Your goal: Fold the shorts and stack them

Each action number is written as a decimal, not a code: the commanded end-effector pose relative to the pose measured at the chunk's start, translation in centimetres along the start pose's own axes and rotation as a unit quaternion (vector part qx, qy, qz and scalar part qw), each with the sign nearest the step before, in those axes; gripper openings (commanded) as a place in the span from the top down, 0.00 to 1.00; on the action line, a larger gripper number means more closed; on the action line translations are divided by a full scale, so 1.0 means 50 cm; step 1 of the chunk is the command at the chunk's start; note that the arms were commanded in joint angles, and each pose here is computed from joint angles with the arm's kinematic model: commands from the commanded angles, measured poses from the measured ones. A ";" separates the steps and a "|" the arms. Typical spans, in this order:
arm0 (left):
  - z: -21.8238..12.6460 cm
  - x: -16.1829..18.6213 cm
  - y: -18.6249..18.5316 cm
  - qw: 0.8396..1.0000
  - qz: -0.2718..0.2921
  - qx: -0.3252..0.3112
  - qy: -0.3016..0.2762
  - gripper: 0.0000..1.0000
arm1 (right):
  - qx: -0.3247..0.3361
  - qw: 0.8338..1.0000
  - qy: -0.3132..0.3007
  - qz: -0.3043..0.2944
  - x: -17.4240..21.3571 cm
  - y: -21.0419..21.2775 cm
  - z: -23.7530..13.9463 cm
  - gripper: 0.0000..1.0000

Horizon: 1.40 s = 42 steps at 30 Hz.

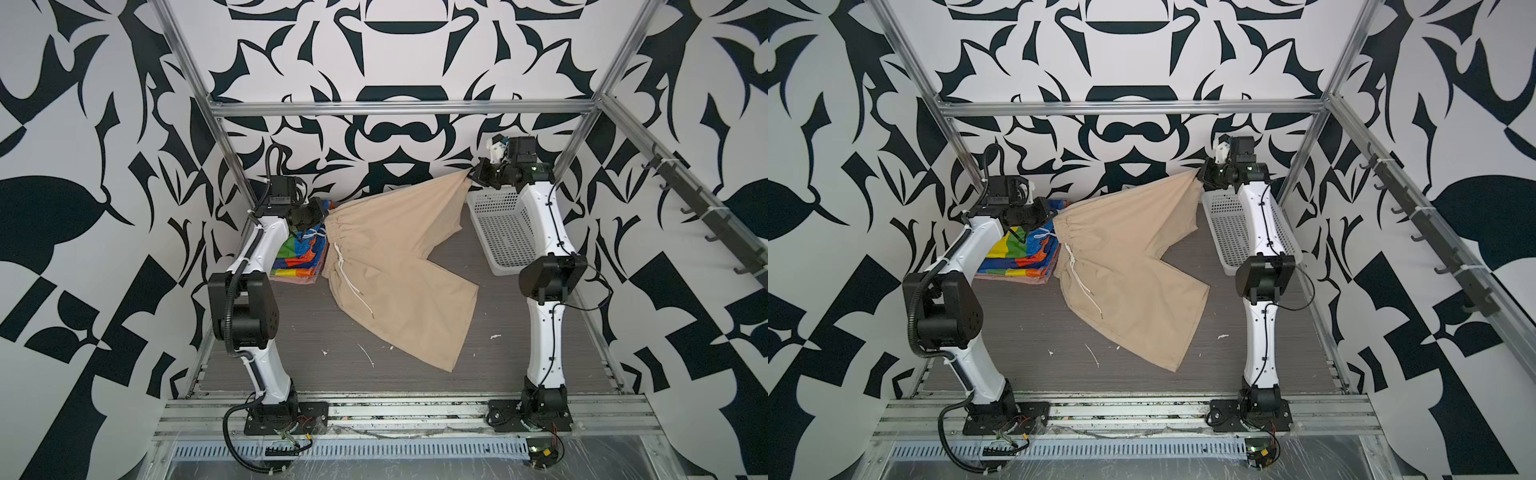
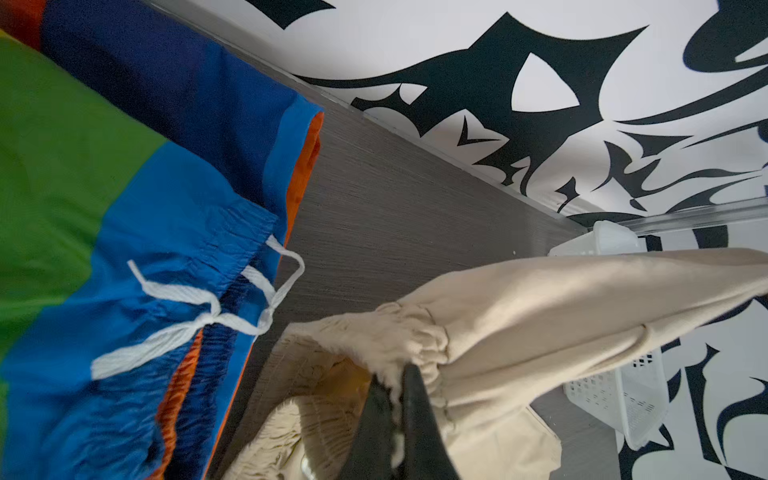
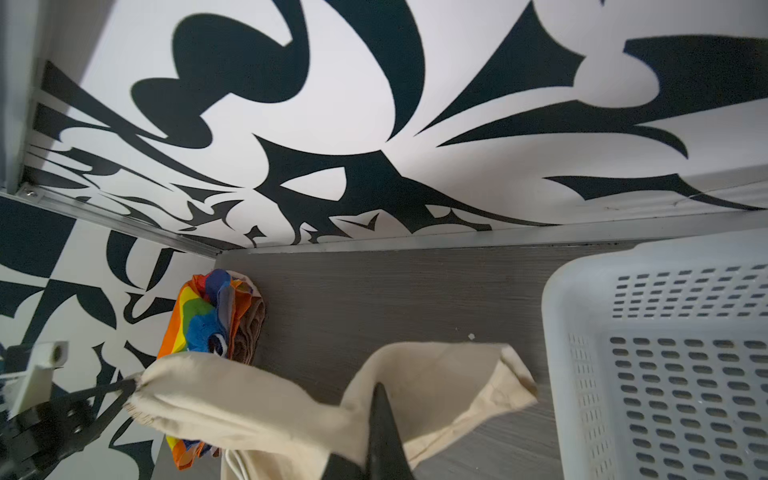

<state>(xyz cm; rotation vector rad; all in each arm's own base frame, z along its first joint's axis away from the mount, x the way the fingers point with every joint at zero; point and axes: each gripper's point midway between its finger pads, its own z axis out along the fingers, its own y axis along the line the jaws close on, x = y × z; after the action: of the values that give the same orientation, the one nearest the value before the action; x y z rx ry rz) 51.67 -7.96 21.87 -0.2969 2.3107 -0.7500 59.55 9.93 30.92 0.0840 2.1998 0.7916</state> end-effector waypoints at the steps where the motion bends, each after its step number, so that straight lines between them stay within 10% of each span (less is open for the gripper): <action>1: -0.035 -0.053 0.027 0.999 -0.016 -0.005 -0.036 1.00 | 0.031 0.998 -0.044 -0.025 -0.032 0.037 -0.142 1.00; 7: -0.051 -0.029 0.030 0.999 -0.032 0.005 -0.041 1.00 | 0.060 0.998 -0.010 0.019 0.156 0.033 -0.231 1.00; 18: -0.075 0.129 0.153 0.993 -0.099 -0.063 -0.016 1.00 | 0.097 0.969 0.207 0.096 0.773 -0.046 -0.232 1.00; 24: -0.061 0.226 0.198 0.988 -0.131 -0.077 0.014 1.00 | 0.148 0.946 0.272 0.101 0.912 -0.123 -0.204 1.00; 35: -0.043 0.353 0.151 0.987 -0.142 -0.047 0.062 1.00 | 0.260 0.931 0.255 0.019 0.753 -0.212 -0.103 1.00; 42: -0.076 0.262 0.101 0.992 -0.113 -0.038 0.026 1.00 | 0.257 0.951 0.165 -0.049 0.507 -0.103 -0.159 1.00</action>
<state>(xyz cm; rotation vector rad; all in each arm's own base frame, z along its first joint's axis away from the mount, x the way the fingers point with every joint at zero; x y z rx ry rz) 37.77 -8.44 10.31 -0.6231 2.4711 -0.8170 37.34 10.49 8.30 0.1915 2.7676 0.2579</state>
